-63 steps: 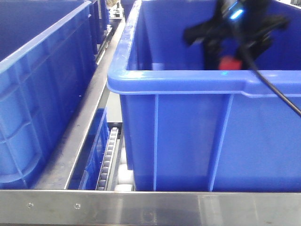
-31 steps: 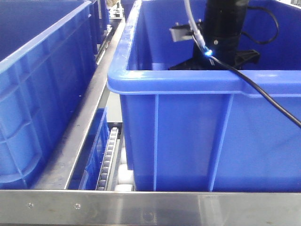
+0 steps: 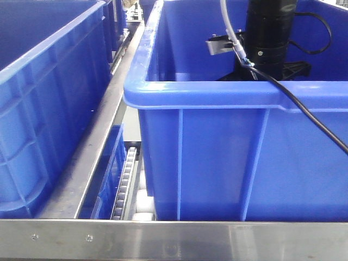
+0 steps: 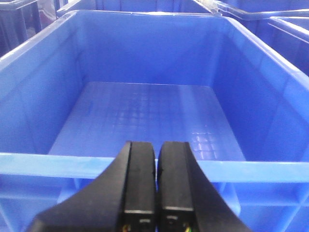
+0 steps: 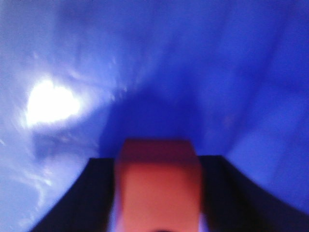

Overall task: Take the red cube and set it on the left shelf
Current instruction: 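Open the right gripper to release the red cube into the crate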

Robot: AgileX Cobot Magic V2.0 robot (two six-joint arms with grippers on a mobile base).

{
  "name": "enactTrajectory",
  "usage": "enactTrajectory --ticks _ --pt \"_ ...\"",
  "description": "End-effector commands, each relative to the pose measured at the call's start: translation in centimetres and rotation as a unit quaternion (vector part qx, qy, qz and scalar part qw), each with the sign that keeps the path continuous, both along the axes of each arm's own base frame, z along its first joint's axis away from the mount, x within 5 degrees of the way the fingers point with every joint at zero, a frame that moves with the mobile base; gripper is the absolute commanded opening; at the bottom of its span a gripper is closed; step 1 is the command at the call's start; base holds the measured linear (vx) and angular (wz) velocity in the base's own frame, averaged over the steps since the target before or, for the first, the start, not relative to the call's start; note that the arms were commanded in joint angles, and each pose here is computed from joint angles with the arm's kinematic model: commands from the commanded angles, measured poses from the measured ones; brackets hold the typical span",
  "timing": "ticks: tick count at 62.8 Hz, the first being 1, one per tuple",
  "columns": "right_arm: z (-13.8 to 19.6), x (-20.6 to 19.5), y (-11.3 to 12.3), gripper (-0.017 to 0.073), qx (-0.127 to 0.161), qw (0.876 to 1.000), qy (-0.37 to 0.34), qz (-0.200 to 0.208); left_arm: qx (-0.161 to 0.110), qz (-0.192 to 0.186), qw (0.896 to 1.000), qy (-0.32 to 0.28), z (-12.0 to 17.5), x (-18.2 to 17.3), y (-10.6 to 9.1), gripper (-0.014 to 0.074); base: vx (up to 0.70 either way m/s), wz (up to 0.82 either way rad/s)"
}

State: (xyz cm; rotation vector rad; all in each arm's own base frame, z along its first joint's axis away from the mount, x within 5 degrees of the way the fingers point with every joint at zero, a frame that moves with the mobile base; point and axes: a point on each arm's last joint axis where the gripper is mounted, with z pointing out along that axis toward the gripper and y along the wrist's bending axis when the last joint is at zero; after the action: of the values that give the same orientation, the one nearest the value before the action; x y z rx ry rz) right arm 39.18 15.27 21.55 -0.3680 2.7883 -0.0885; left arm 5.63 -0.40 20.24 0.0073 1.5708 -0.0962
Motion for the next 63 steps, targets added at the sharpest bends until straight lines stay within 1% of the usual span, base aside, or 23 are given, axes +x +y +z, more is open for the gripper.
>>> enactTrajectory --ticks 1,9,14,16,21,28,33,34,38,40,41,47,48,49,54,61,63 --pt "3.8 0.0 -0.4 0.0603 0.005 0.998 -0.054 0.008 -0.007 0.004 0.999 -0.039 0.1 0.0 0.1 0.0101 0.00 0.00" --pt "5.5 -0.3 -0.6 0.0602 0.014 0.997 -0.076 0.009 -0.007 0.004 0.999 -0.039 0.1 0.0 0.1 0.0101 0.00 0.00" --pt "7.5 -0.9 -0.8 0.0601 0.025 0.994 -0.103 0.009 -0.007 0.004 0.999 -0.039 0.1 0.0 0.1 0.0101 0.00 0.00" --pt "8.8 -1.4 -1.0 0.0598 0.032 0.992 -0.119 0.010 -0.007 0.004 0.999 -0.039 0.1 0.0 0.1 0.0101 0.00 0.00" --pt "11.2 -2.5 -1.5 0.0572 0.043 0.988 -0.147 0.009 -0.007 0.004 0.999 -0.039 0.1 0.0 0.1 0.0101 0.00 0.00" --pt "13.7 -4.5 -2.4 0.0478 0.051 0.982 -0.180 0.011 -0.007 0.004 0.999 -0.039 0.1 0.0 0.1 0.0101 0.00 0.00" --pt "14.7 -6.2 -3.1 0.0377 0.054 0.978 -0.200 0.014 -0.007 0.004 0.999 -0.039 0.1 0.0 0.1 0.0101 0.00 0.00" --pt "14.9 -6.5 -3.3 0.0344 0.055 0.977 -0.204 0.015 -0.007 0.004 0.999 -0.039 0.1 0.0 0.1 0.0101 0.00 0.00" --pt "15.2 -8.2 -4.0 0.0240 0.058 0.974 -0.218 0.019 -0.007 0.004 0.999 -0.039 0.1 0.0 0.1 0.0101 0.00 0.00" --pt "15.0 -8.8 -4.2 0.0207 0.058 0.973 -0.221 0.021 -0.007 0.004 0.999 -0.039 0.1 0.0 0.1 0.0101 0.00 0.00" --pt "15.4 -9.4 -4.5 0.0176 0.061 0.971 -0.230 0.023 -0.007 0.004 0.999 -0.039 0.1 0.0 0.1 0.0101 0.00 0.00" --pt "15.1 -12.0 -5.5 0.0066 0.067 0.966 -0.250 0.030 -0.007 0.004 0.999 -0.039 0.1 0.0 0.1 0.0101 0.00 0.00" --pt "15.4 -12.6 -5.8 0.0051 0.071 0.963 -0.258 0.031 -0.007 0.004 0.999 -0.039 0.1 0.0 0.1 0.0101 0.00 0.00" --pt "15.4 -13.1 -5.9 0.0039 0.073 0.961 -0.263 0.032 -0.007 0.004 0.999 -0.039 0.1 0.0 0.1 0.0101 0.00 0.00" --pt "15.3 -15.4 -6.8 0.0054 0.085 0.953 -0.289 0.038 -0.007 0.004 0.999 -0.039 0.1 0.0 0.1 0.0101 0.00 0.00" --pt "15.4 -19.1 -8.2 0.0053 0.105 0.935 -0.336 0.045 -0.007 0.004 0.999 -0.039 0.1 0.0 0.1 0.0101 0.00 0.00" --pt "15.6 -20.4 -8.7 0.0053 0.112 0.927 -0.354 0.047 -0.007 0.004 0.999 -0.039 0.1 0.0 0.1 0.0101 0.00 0.00"
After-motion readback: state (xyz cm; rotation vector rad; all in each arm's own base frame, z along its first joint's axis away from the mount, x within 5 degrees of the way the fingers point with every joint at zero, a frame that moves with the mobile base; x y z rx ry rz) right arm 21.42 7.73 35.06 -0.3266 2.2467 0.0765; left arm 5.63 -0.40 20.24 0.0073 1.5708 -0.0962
